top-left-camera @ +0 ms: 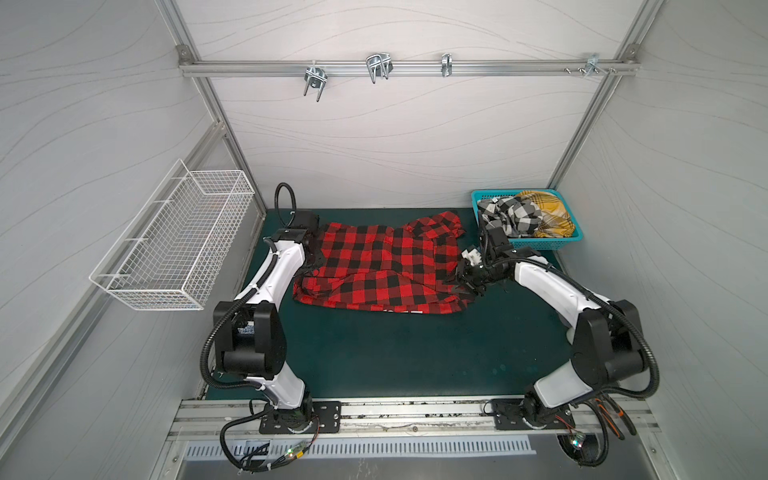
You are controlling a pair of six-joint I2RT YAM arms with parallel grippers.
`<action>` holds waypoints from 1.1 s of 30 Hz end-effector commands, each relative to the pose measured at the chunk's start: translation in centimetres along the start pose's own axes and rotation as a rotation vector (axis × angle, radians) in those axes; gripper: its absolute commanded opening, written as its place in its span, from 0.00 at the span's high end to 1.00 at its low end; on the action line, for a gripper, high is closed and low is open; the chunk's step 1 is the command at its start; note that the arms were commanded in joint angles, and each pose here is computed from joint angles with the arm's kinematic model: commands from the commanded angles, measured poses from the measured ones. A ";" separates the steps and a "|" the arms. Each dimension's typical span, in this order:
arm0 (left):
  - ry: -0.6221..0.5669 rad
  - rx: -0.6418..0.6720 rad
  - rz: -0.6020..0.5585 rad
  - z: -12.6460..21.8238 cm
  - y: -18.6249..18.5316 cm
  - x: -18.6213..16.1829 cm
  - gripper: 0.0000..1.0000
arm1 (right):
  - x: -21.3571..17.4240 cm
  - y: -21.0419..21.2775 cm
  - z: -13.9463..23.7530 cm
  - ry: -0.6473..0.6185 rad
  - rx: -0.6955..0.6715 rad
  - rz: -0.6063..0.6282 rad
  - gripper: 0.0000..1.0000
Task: Fold and stack the long sleeve shirts
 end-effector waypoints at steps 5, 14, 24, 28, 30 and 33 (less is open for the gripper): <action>0.270 -0.068 0.012 -7.7 -3.0 -2.2 0.81 | 2.6 -1.6 -6.4 0.066 -0.263 0.055 0.65; 0.395 0.084 0.066 -10.3 0.7 -6.6 0.92 | 0.8 -5.8 -10.1 0.182 -0.395 -0.019 0.66; 0.460 0.053 0.077 -6.3 3.5 -12.8 0.94 | -4.7 -9.1 -8.2 0.307 -0.352 -0.123 0.66; 0.463 0.001 0.057 -3.9 3.3 -15.2 0.91 | -7.1 -10.3 -7.0 0.335 -0.341 -0.124 0.65; 0.447 -0.057 0.060 -3.0 2.7 -15.3 0.83 | -7.2 -9.7 -6.2 0.328 -0.331 -0.088 0.64; 0.321 -0.104 0.027 -0.7 1.3 -11.4 0.65 | -5.9 -5.8 -3.7 0.258 -0.265 0.017 0.57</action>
Point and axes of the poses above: each gripper's point midway between its finger pads, its own z axis back along the fingers, its own y axis along the line the jaws close on, x = y × z, the point moved 8 cm from there along z, back along the fingers, and after that the axes turned 5 degrees about -z, right-handed, at the moved point
